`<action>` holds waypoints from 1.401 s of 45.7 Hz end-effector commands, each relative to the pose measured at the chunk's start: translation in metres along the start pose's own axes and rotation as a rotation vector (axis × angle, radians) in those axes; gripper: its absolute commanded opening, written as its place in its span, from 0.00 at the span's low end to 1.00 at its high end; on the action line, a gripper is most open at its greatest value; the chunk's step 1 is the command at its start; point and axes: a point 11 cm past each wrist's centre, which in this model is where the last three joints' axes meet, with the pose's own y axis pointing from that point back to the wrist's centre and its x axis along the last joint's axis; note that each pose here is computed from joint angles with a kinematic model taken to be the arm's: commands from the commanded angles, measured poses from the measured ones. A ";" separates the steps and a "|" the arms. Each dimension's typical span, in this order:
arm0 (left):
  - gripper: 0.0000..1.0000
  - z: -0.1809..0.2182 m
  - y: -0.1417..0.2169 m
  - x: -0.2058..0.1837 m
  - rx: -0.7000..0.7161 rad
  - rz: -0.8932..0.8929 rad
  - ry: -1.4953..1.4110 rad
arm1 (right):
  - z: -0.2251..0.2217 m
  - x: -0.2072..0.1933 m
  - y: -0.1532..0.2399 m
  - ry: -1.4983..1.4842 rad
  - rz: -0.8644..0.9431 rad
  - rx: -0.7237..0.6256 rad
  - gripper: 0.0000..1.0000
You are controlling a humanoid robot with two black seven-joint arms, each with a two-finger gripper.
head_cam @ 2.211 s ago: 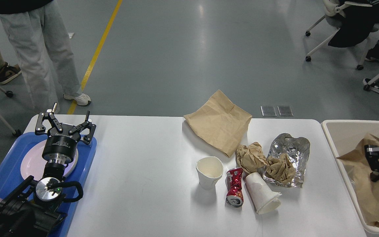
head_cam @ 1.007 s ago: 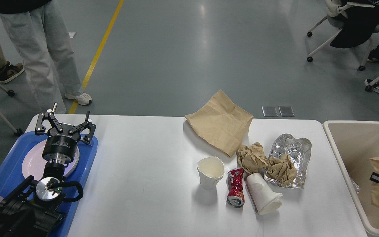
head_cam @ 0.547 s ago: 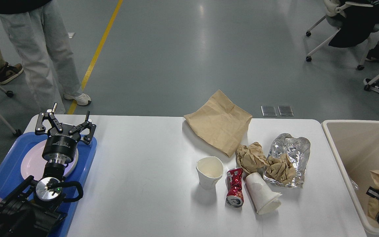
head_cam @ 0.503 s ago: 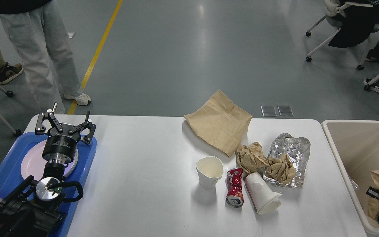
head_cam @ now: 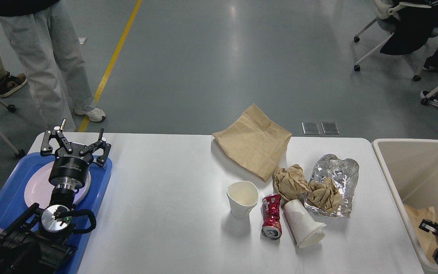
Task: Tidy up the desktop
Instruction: 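Raise the right gripper up out of the white bin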
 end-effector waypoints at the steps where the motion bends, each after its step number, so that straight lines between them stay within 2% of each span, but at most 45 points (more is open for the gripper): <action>1: 0.96 0.000 0.000 0.000 0.000 0.000 -0.001 | -0.009 0.010 0.000 -0.009 -0.011 0.015 1.00; 4: 0.96 0.000 0.000 0.000 0.000 0.000 -0.001 | 0.002 0.027 0.001 -0.012 -0.028 0.000 1.00; 8: 0.96 0.000 0.000 0.000 0.000 0.000 0.001 | 0.010 0.072 0.009 -0.027 -0.062 -0.007 1.00; 19: 0.96 0.000 0.000 0.000 0.000 0.000 -0.001 | -0.020 0.136 0.065 0.232 -0.198 -0.004 1.00; 27: 0.96 0.000 0.000 0.000 0.000 0.000 -0.001 | -0.088 0.189 0.145 0.418 -0.322 0.050 1.00; 37: 0.96 0.000 0.000 0.000 0.000 0.000 0.001 | -0.172 0.242 0.280 0.703 -0.493 0.096 1.00; 48: 0.96 0.000 0.000 0.000 0.000 0.000 0.001 | -0.201 0.236 0.384 0.717 -0.487 0.241 1.00; 56: 0.96 0.000 0.000 0.000 -0.001 0.000 0.001 | -0.222 0.212 0.401 0.721 -0.399 0.325 1.00; 64: 0.96 0.000 0.000 0.000 -0.001 0.000 0.001 | -0.230 0.201 0.393 0.713 -0.334 0.358 1.00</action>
